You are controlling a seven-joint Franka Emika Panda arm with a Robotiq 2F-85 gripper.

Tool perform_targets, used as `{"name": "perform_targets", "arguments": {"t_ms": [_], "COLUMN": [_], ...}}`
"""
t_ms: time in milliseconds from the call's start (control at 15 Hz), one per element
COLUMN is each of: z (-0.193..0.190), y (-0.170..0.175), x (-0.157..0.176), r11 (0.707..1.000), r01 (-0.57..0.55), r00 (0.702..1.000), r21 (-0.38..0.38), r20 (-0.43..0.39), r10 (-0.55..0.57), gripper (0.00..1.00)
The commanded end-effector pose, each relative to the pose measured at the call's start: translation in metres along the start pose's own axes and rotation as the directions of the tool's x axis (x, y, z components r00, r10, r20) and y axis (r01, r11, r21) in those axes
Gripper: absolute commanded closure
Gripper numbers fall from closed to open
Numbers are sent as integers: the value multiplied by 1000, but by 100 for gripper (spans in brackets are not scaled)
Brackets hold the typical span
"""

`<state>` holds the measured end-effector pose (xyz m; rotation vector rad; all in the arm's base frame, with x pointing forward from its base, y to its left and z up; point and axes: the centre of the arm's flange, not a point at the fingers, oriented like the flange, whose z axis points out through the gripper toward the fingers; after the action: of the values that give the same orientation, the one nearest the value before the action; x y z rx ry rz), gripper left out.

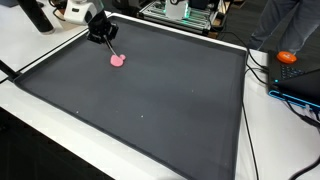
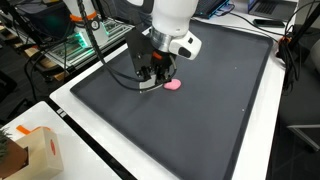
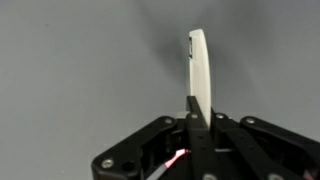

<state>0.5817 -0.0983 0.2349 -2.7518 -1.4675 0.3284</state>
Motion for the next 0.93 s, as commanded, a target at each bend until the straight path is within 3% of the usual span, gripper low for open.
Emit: {"name": "perform_targets", "arguments": {"t_ms": [0,267,467,867], "z": [12,-20,-50,-115], "y": [5,-7,-14,-32], "x": [-17,-15,-9,27], "r11": [1000,998,997,993], "r01": [19,60,79,-76], "r00": [998,998,997,989], "r21": [5,18,-22,-95], "r20": [57,27,5,-136], "r10": [-19,-61,-79,63], "gripper": [99,99,99,99]}}
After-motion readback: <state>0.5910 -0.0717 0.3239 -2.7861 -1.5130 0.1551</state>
